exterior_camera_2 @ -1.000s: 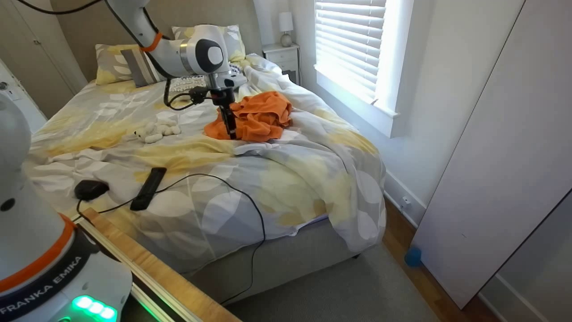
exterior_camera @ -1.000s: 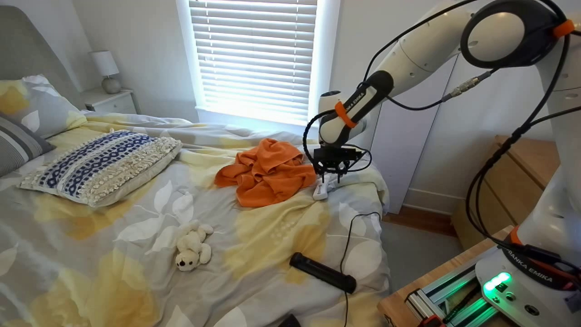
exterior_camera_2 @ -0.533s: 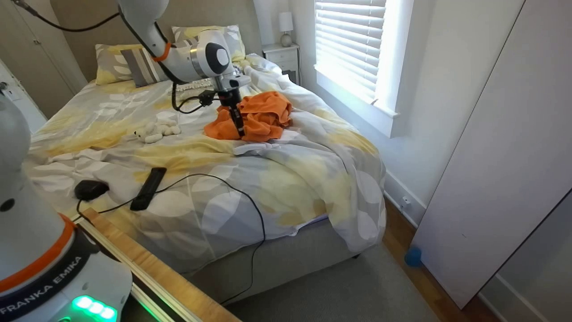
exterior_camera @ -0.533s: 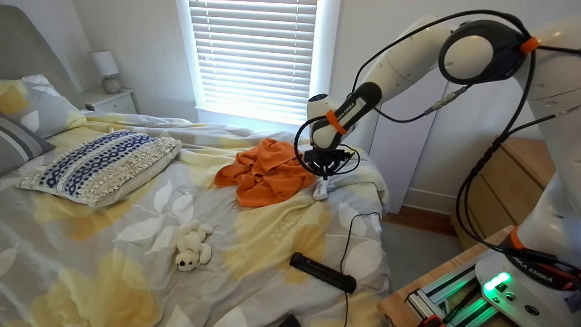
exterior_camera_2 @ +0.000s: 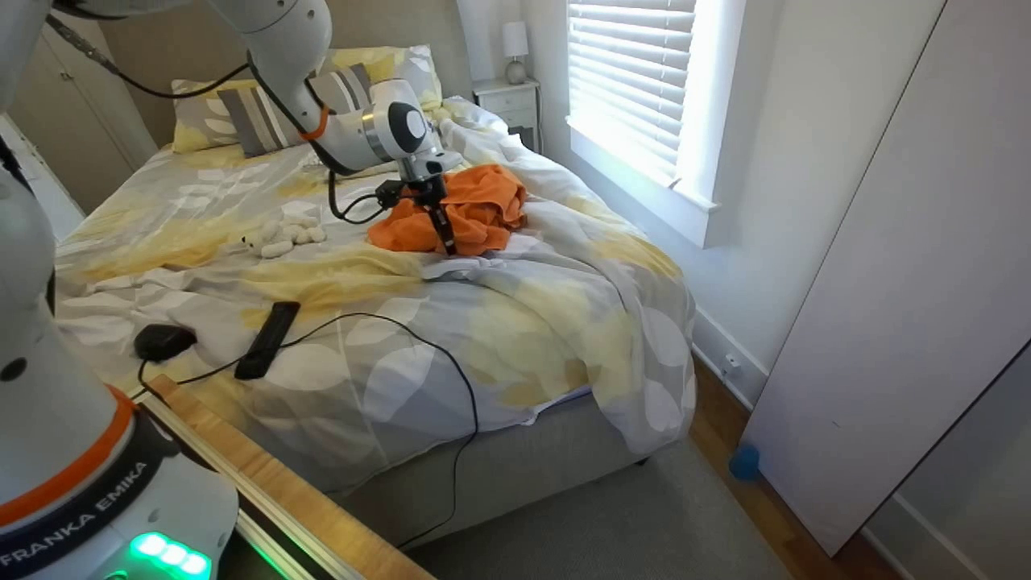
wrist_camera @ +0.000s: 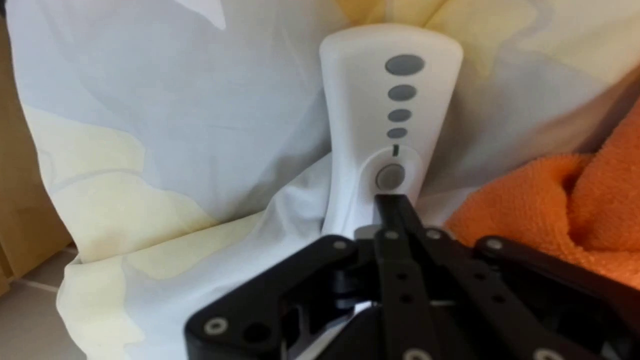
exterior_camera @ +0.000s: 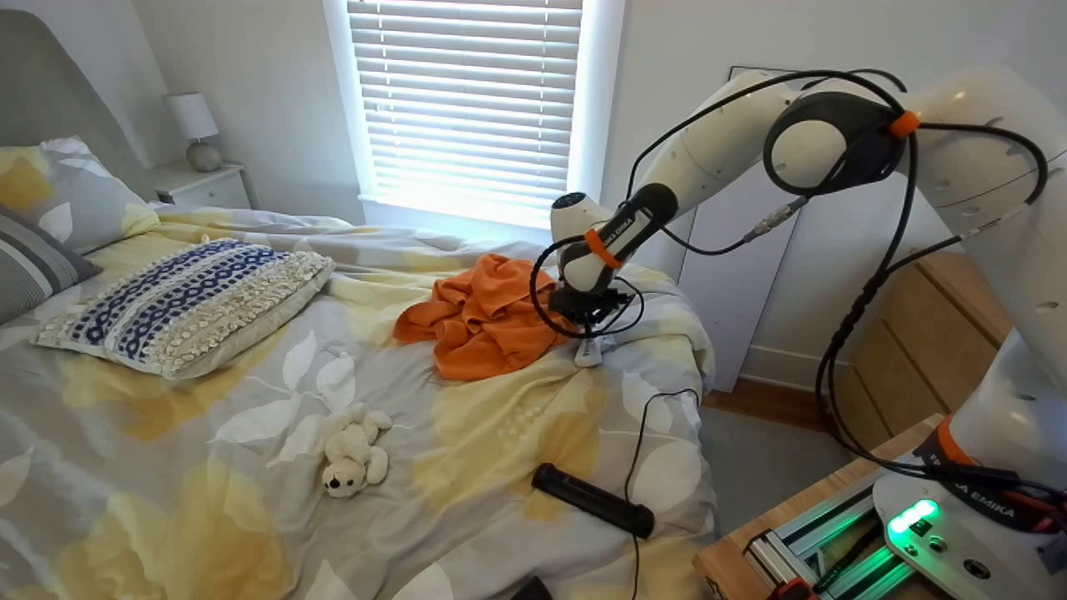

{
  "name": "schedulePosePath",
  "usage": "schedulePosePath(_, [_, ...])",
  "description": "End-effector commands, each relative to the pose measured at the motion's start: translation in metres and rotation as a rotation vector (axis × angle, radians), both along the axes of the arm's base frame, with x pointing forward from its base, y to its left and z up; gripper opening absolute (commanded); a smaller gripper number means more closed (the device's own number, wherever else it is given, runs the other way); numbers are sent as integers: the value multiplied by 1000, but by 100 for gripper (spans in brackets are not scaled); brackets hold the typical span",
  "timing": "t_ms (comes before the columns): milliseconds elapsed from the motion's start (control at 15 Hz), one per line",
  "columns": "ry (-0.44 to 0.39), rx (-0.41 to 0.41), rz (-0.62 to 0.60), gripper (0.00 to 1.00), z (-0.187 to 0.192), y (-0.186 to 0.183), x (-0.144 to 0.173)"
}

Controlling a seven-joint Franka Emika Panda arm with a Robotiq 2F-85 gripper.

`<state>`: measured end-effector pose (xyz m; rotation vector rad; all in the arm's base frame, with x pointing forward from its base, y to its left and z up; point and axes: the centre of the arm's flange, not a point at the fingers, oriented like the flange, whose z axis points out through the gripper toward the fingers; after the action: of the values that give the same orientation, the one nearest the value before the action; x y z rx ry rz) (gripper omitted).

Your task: Turn the light on and off using the white remote

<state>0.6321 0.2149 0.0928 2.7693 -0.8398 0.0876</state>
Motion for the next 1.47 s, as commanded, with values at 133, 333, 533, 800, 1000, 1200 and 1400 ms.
schedulePosePath(133, [-21,-6,-8,0,-16,9,17])
schedulePosePath(333, [-10,-5,-13,0,-14,9,17])
schedulePosePath(533, [8,-12,-20,0,-12,8,17])
schedulePosePath(800, [58,-18,-36,0,-15,6,14])
schedulePosePath(1000, [62,-12,-36,0,-14,7,14])
schedulePosePath(1200, [62,-5,-34,0,-13,9,14])
schedulePosePath(1400, [73,0,-37,0,-14,9,13])
